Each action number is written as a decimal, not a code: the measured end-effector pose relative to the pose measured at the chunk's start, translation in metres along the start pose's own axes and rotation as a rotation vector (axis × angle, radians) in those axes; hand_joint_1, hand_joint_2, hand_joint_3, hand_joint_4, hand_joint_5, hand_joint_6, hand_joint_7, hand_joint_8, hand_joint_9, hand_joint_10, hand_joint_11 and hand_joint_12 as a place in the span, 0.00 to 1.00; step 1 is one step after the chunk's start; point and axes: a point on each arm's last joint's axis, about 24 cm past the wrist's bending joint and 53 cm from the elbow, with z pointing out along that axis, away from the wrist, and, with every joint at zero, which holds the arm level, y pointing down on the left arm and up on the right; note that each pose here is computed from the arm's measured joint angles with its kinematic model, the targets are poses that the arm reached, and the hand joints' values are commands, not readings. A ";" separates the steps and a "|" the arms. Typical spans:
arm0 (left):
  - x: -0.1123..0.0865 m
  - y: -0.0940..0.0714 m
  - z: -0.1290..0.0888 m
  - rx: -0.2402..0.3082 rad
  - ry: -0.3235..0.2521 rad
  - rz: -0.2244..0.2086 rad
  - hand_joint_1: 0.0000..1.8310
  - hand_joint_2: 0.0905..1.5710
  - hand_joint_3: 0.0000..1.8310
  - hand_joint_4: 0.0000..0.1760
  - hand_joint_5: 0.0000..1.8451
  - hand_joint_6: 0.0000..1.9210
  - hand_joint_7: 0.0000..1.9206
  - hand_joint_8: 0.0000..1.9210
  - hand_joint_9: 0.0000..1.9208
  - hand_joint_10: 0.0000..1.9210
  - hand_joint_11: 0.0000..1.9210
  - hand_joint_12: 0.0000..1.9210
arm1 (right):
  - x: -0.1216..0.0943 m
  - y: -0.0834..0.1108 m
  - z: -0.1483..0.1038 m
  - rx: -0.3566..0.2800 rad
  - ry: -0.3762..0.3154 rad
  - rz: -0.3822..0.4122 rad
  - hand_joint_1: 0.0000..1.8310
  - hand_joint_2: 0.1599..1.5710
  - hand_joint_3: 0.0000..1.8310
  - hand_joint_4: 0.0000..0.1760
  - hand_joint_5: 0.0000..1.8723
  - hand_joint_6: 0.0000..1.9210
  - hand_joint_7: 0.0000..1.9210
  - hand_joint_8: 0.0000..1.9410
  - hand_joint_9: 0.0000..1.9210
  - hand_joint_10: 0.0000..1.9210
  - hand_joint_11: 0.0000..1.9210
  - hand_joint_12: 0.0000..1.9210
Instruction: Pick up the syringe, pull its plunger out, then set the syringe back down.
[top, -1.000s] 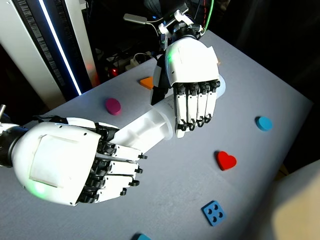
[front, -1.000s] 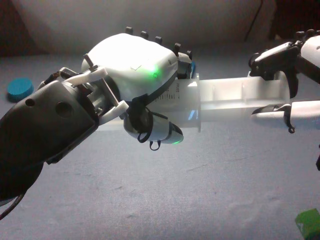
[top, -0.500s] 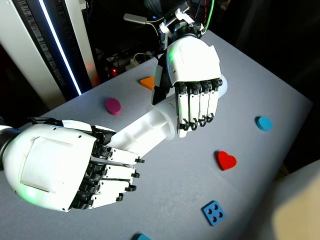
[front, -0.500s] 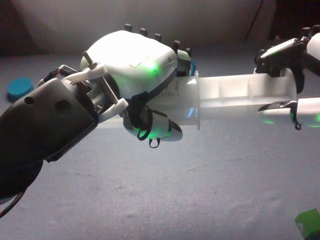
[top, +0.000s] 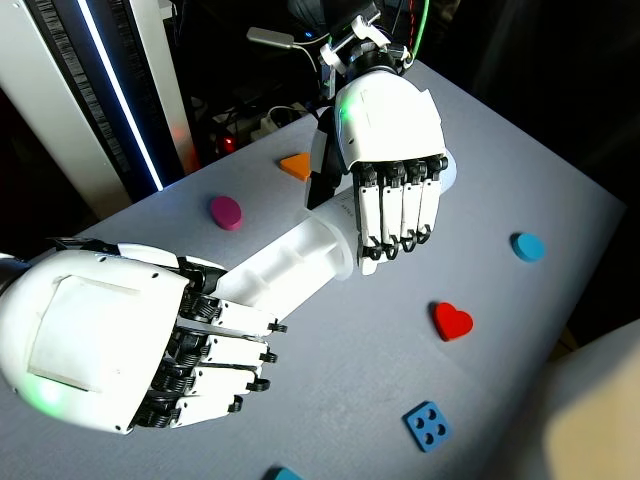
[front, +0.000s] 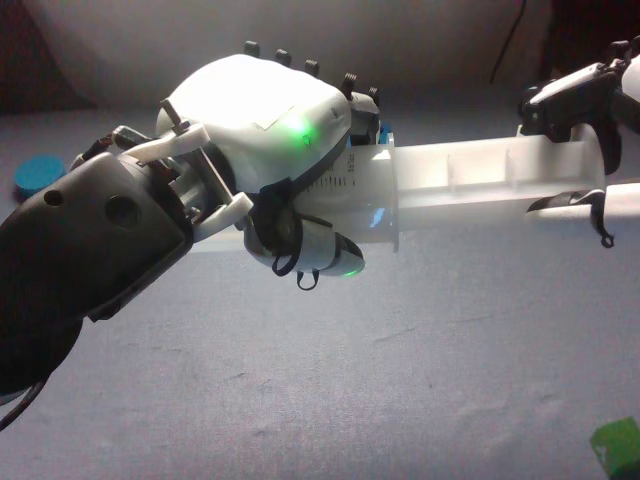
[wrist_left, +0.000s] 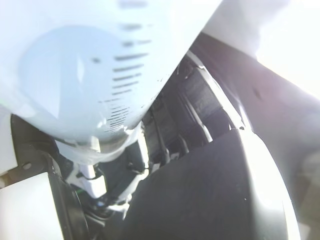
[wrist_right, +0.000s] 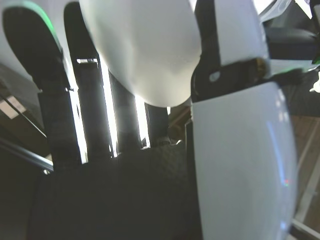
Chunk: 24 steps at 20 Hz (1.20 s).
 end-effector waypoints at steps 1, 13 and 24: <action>-0.001 0.000 0.000 0.000 -0.002 0.002 0.75 0.70 0.00 0.00 0.47 0.46 0.48 0.60 0.49 0.65 0.49 0.59 | -0.002 0.001 0.000 -0.002 -0.002 -0.003 0.75 0.68 0.00 0.00 0.45 0.50 0.50 0.51 0.53 0.62 0.53 0.58; -0.004 0.000 0.001 0.002 -0.006 0.009 0.75 0.70 0.00 0.00 0.46 0.46 0.50 0.58 0.50 0.65 0.48 0.63 | -0.014 -0.002 -0.003 0.004 -0.018 -0.030 0.75 0.68 0.00 0.00 0.47 0.49 0.50 0.50 0.53 0.62 0.52 0.58; -0.005 0.002 0.000 0.000 -0.007 0.017 0.75 0.70 0.00 0.00 0.47 0.47 0.49 0.59 0.50 0.65 0.48 0.62 | -0.020 -0.004 -0.005 0.007 -0.025 -0.051 0.75 0.68 0.00 0.00 0.46 0.50 0.49 0.52 0.54 0.61 0.54 0.57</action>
